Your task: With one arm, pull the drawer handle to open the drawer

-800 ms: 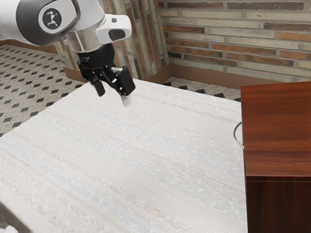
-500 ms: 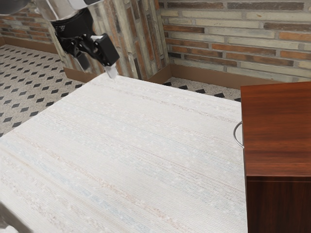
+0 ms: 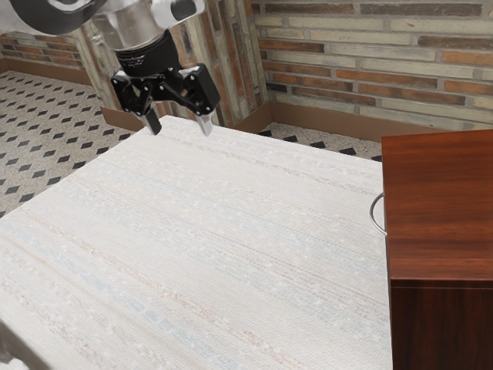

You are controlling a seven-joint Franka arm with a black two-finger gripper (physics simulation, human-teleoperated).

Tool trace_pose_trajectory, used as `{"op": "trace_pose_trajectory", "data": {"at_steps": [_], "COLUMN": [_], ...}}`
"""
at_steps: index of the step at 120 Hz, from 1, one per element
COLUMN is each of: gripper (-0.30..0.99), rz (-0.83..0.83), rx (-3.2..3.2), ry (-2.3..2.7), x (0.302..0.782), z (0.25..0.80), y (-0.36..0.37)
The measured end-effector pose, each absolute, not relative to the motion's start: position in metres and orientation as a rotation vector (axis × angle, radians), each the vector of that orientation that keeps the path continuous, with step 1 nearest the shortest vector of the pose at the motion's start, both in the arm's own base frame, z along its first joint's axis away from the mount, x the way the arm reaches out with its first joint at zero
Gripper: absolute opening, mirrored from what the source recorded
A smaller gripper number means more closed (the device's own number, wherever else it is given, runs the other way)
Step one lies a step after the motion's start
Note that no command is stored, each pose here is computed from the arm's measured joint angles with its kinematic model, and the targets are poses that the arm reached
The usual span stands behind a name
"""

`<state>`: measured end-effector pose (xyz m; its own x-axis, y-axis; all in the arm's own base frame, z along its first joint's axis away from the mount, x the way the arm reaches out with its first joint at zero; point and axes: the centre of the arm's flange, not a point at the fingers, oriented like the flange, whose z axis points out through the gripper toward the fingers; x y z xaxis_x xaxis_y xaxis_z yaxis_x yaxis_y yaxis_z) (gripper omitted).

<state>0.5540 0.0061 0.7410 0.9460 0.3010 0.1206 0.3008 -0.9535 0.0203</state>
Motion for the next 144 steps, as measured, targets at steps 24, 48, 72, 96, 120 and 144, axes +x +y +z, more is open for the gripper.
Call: {"op": "trace_pose_trajectory", "data": {"at_steps": [24, 48, 72, 96, 120, 144], "gripper": [0.69, 0.69, 0.69, 0.69, 0.69, 0.69], "rz": [0.089, 0.123, 0.142, 0.155, 0.195, 0.208], "rx": [3.078, 2.966, 2.825, 2.761, 2.721, 2.703], "ry": [0.622, 0.651, 0.663, 0.681, 0.679, 0.697], "x": [0.596, 0.62, 0.645, 0.656, 0.661, 0.662], "z": [0.684, 0.65, 0.622, 0.601, 0.598, 0.585], "y": [0.017, -0.001, -0.027, -0.045, -0.063, -0.07]}}
